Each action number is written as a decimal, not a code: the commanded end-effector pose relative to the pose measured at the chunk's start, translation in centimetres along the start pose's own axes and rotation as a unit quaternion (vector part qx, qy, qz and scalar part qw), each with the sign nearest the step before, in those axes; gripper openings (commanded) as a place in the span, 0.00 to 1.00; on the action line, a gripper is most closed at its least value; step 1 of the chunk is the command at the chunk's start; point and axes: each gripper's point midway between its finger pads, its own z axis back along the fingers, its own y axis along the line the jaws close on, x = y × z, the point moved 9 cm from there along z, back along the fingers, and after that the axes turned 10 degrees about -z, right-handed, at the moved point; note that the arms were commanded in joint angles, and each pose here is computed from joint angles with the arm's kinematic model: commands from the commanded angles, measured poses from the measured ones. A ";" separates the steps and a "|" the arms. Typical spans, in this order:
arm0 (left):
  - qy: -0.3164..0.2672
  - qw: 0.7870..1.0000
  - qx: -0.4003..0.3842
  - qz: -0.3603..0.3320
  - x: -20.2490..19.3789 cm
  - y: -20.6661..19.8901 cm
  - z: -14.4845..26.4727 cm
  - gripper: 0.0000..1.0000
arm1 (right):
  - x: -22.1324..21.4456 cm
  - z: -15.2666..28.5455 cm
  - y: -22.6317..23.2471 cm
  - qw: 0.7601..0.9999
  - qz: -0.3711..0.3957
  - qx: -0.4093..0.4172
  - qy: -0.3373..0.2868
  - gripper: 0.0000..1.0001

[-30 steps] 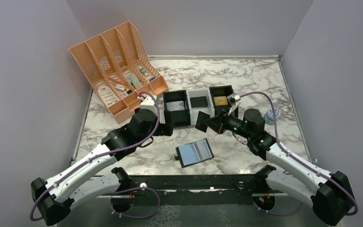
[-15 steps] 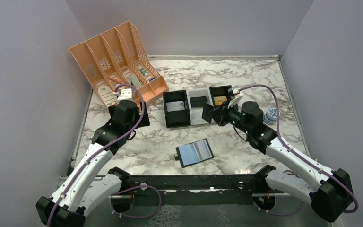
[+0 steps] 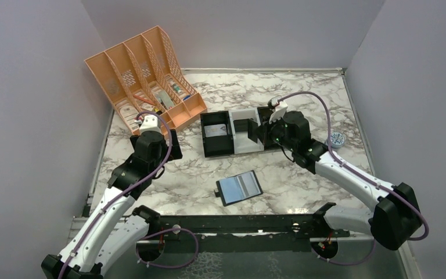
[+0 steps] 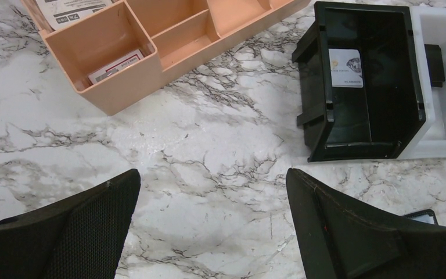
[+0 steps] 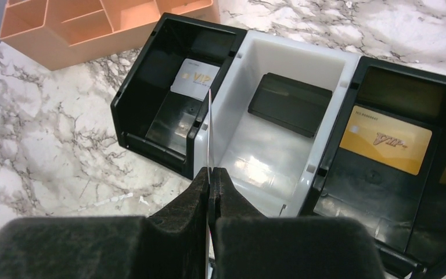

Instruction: Take the credit cards out of the card holder

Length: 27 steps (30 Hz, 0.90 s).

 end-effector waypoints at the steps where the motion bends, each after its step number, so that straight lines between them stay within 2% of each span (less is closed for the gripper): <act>1: 0.004 1.000 -0.010 0.001 -0.2 -0.3 -0.3 0.99 | 1.9 -1.2 0.1 0.999 0.033 -0.015 -0.016 0.01; 11: -0.020 1.000 0.008 0.008 0.0 0.4 0.3 0.99 | 2.9 -4.2 -0.6 0.996 0.078 -0.049 0.011 0.01; 20: -0.023 1.000 0.010 0.005 0.0 0.5 0.4 0.99 | 2.8 -6.5 -1.6 0.985 0.163 -0.053 0.016 0.01; 24: -0.023 1.000 0.009 0.004 0.1 0.5 0.3 0.99 | 2.3 -7.8 -2.4 0.971 0.230 -0.062 0.020 0.01; 27: -0.022 1.000 0.009 0.003 0.1 0.5 0.3 0.99 | 1.9 -9.0 -3.1 0.950 0.302 -0.083 0.006 0.01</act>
